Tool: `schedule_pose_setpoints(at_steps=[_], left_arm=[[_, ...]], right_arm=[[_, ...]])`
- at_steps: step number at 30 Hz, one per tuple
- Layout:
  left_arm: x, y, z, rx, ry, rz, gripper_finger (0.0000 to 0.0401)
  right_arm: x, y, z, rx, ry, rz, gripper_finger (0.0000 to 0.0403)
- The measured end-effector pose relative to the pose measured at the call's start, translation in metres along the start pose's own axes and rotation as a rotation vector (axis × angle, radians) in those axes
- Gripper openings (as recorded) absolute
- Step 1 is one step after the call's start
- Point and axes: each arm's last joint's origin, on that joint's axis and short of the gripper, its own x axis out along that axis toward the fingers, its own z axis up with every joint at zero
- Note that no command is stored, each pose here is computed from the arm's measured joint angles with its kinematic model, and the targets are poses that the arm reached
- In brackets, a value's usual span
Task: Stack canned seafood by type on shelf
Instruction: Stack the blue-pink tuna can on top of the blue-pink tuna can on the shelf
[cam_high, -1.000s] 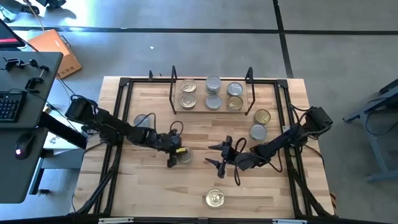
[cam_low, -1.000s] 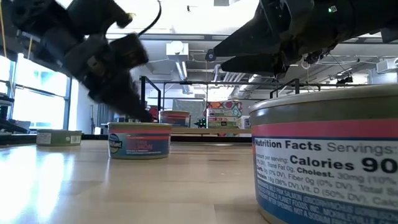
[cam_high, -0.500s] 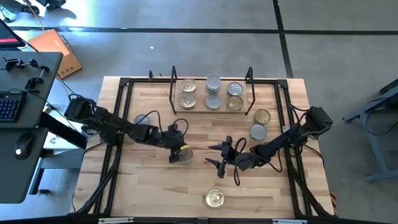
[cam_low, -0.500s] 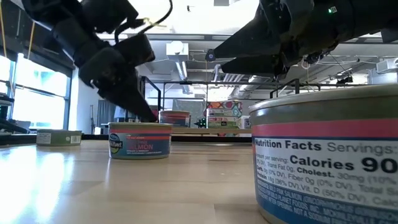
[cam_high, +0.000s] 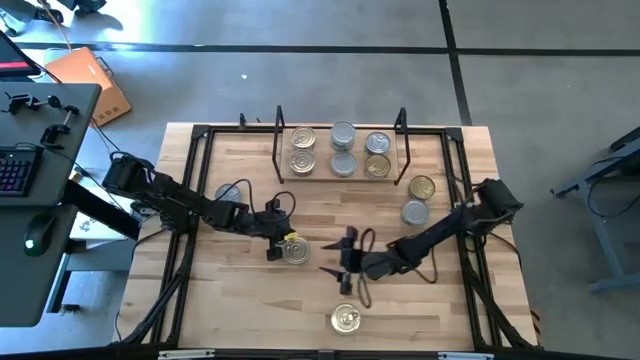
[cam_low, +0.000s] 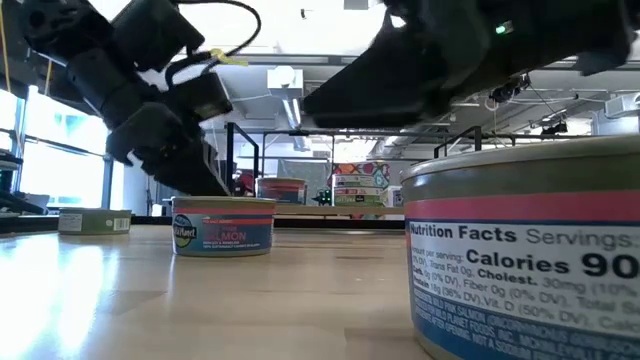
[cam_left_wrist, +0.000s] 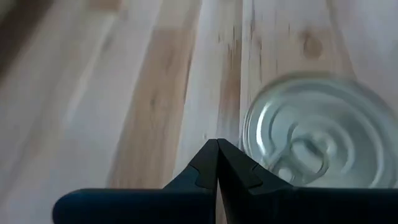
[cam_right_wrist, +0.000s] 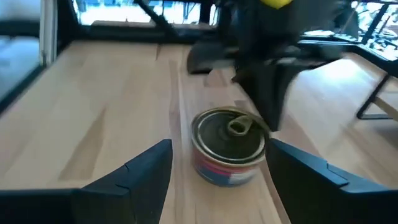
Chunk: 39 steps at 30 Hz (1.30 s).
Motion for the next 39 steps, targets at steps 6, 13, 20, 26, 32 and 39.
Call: schedule_pose_setpoints(at_steps=[6, 13, 20, 26, 32, 39], left_arm=[[-0.017, -0.009, 0.011, 0.009, -0.085, -0.025, 0.0000], [-0.010, -0.012, 0.004, 0.018, -0.040, -0.045, 0.0000], [0.004, -0.008, -0.001, 0.008, -0.021, -0.003, 0.0000], [0.008, 0.002, -0.004, -0.004, 0.010, 0.026, 0.0000], [0.009, 0.007, -0.011, -0.009, 0.026, 0.015, 0.0000], [0.009, 0.006, -0.011, 0.005, 0.014, 0.012, 0.0000]], right_arm=[[0.022, 0.010, 0.009, -0.043, 0.060, -0.008, 0.0252], [0.031, 0.008, 0.018, -0.032, 0.073, 0.035, 0.0252], [0.033, 0.002, 0.013, -0.150, 0.134, 0.043, 0.0252], [0.032, 0.002, 0.008, -0.360, 0.171, 0.060, 0.0252], [0.034, -0.004, 0.010, -0.484, 0.168, -0.040, 0.0252], [0.046, -0.020, 0.022, -0.434, 0.199, -0.049, 0.0252]])
